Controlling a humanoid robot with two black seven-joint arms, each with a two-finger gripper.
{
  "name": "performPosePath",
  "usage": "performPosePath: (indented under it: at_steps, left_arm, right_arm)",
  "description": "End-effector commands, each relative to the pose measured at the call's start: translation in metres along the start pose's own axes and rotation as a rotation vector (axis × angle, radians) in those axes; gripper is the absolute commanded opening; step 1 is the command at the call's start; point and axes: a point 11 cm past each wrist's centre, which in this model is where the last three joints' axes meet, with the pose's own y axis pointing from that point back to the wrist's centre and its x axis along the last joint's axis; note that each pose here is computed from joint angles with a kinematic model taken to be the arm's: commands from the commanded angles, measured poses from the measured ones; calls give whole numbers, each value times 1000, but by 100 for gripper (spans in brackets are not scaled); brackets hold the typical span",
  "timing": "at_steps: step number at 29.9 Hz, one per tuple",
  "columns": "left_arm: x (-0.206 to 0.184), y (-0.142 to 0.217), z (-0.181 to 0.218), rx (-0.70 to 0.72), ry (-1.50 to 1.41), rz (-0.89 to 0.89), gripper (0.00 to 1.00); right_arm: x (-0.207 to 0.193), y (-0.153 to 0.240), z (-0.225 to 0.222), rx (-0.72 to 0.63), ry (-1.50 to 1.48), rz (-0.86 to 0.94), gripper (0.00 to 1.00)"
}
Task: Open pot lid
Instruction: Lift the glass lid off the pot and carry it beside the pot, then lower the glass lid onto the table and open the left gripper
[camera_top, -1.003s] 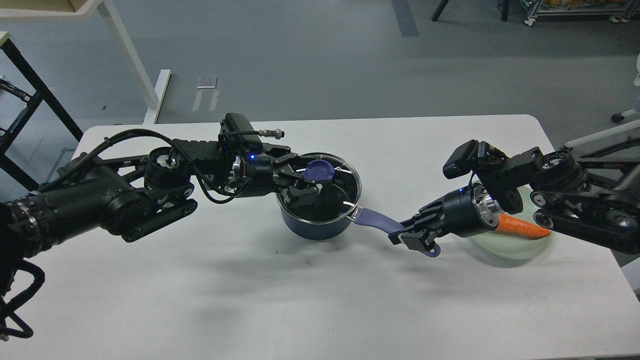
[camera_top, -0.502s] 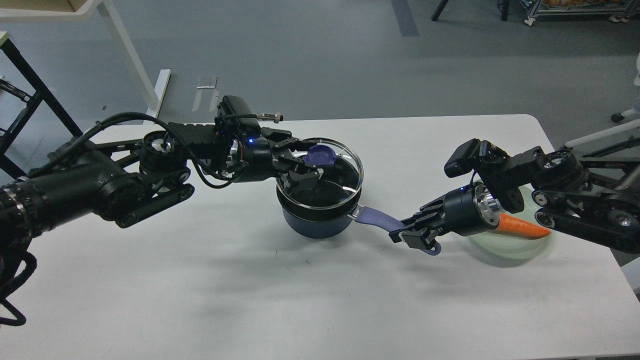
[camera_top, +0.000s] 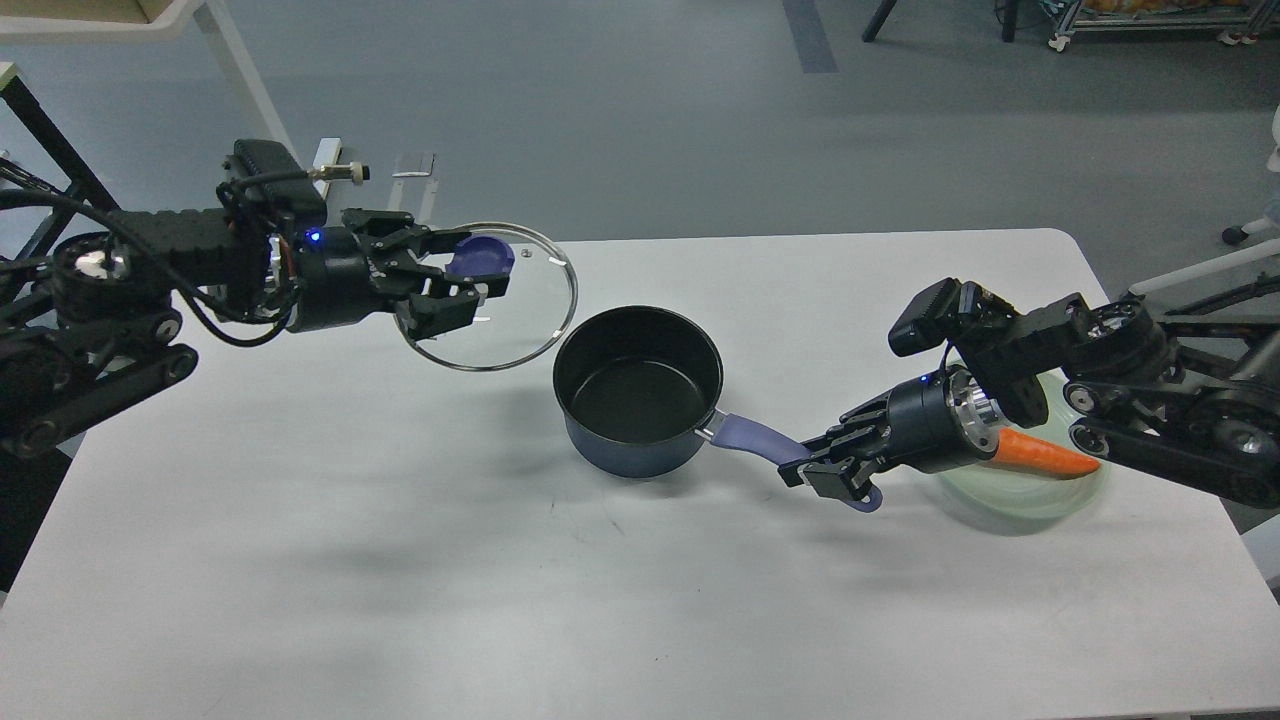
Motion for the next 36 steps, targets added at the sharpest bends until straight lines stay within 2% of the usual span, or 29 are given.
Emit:
performPosePath:
  at_steps: [1,4,9,25,31,36]
  left_arm:
    - [-30,28,-14,61,15,-3,38]
    - [-73,50,-19,100,33,-67,38]
    - [-119,72,-15,118,35,-102,38]
    - [-178,97,-18,186,63,-153,40]
    - [-185,99,-16,192,80,-161,47]
    - [-185,98,-16,191,82,-160,62]
  right_arm:
    - [0,0,0,0,-1,0,27]
    - [1,0,0,-1,0,1,27]
    - [1,1,0,-1,2,2,27]
    - [1,1,0,-1,2,2,27]
    - [1,1,0,-2,3,1,27]
    - [1,0,0,-1,3,0,27]
